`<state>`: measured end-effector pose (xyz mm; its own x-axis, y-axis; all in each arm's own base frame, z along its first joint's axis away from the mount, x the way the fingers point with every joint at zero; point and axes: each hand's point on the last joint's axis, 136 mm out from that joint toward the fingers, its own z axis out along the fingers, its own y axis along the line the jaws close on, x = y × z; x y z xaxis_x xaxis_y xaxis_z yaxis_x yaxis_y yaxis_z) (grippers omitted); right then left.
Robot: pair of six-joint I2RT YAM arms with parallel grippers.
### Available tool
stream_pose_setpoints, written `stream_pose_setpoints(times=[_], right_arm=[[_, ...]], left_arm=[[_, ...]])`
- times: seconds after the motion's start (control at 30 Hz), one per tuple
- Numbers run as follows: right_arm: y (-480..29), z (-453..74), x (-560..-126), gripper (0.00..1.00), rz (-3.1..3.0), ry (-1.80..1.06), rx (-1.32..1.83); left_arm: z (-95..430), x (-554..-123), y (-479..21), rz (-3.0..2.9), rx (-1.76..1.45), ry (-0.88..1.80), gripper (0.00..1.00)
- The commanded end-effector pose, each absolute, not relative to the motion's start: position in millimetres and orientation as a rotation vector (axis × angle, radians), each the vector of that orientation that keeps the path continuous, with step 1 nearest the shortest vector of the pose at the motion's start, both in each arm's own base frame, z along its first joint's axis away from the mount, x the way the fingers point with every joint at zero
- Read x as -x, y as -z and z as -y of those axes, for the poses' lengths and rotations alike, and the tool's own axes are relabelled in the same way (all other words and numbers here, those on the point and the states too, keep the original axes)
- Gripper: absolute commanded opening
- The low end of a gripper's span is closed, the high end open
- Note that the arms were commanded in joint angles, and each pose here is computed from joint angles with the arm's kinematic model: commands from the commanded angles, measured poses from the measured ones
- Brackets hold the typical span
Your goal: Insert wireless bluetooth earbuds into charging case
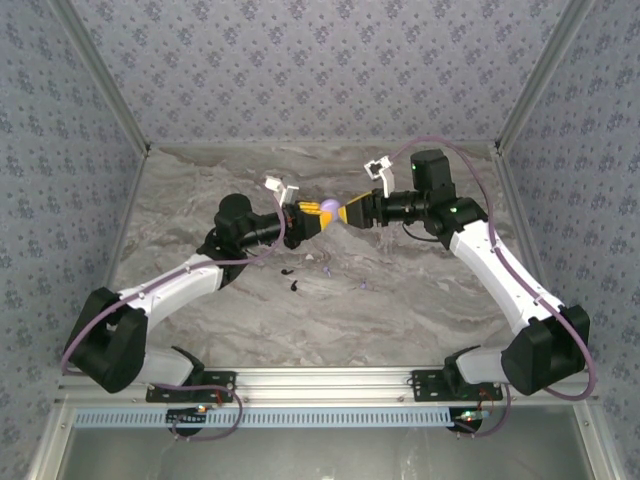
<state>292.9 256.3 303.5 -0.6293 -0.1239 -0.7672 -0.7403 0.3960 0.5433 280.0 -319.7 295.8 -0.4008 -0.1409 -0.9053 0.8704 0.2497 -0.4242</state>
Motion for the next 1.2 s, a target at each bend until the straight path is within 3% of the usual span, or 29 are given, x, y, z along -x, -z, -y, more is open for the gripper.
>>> stream_pose_setpoints(times=[0.0,0.5,0.9,1.17], right_arm=[[-320.3,-259.2,-280.6,0.55,-1.910,-1.287,0.846],[-321.0,-264.0,-279.9,0.48,-1.885,-1.313,0.911],[-330.1,-265.9,-275.5,0.22,-1.851,-1.341,0.940],[-330.4,-265.9,-269.9,0.18,-1.867,-1.331,0.973]], left_arm=[[326.3,-272.6,-325.0,-1.450,-0.763,1.372,0.20],[329.6,-267.0,-334.2,-1.433,-0.768,1.433,0.20],[334.8,-261.4,-332.1,-1.441,-0.795,1.446,0.22],[338.4,-259.5,-328.6,-1.472,-0.830,1.441,0.27]])
